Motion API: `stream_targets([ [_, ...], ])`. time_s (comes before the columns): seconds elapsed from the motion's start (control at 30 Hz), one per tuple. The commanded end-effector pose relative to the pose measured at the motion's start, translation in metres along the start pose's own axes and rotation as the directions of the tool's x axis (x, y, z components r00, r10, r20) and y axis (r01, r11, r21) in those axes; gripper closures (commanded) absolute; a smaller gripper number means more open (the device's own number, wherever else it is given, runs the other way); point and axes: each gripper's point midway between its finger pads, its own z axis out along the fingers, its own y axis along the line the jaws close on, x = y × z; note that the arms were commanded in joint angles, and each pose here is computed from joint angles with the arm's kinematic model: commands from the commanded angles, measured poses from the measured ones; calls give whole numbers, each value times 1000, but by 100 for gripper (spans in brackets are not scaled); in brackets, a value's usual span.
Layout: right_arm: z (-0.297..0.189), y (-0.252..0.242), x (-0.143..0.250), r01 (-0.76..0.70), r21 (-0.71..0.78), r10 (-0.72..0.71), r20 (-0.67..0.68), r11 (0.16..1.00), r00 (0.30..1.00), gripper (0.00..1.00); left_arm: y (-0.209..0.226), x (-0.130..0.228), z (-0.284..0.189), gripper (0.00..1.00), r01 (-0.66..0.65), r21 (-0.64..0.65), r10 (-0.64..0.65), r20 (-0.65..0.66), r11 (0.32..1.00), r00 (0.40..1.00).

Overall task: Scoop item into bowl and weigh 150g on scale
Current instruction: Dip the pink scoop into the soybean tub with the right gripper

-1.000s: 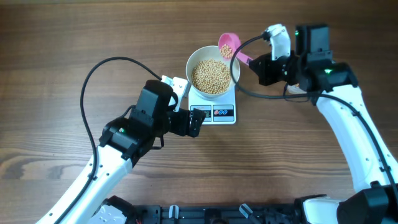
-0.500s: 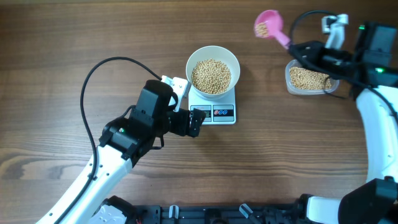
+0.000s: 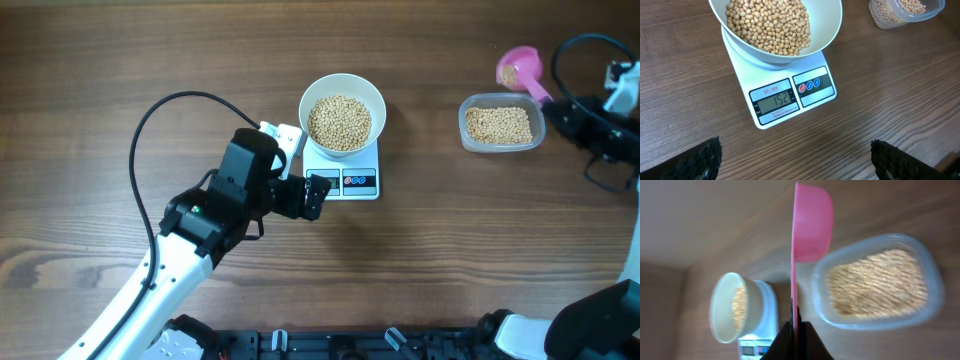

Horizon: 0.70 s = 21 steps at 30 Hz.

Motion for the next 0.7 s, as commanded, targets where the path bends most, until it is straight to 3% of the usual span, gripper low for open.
stream_targets([
  [0.0, -11, -21, 1, 171, 161, -168, -35, 972, 985, 96, 0, 1, 1, 0, -22, -3, 22, -3, 1000, 1000],
  [0.23, -9, -47, 12, 300, 370, -254, -168, 879, 953, 96, 0, 1, 1, 0, -22, -3, 22, -2, 1000, 1000],
  [0.33, -4, -49, 16, 386, 471, -296, -256, 793, 920, 96, 0, 1, 1, 0, -22, -3, 22, -3, 1000, 1000],
  [0.47, 3, -42, 21, 490, 509, -357, -341, 708, 870, 96, 0, 1, 1, 0, -22, -3, 22, -3, 1000, 1000],
  [0.67, 5, -30, 20, 626, 589, -428, -458, 510, 779, 96, 0, 1, 1, 0, -22, -3, 22, -3, 1000, 1000],
])
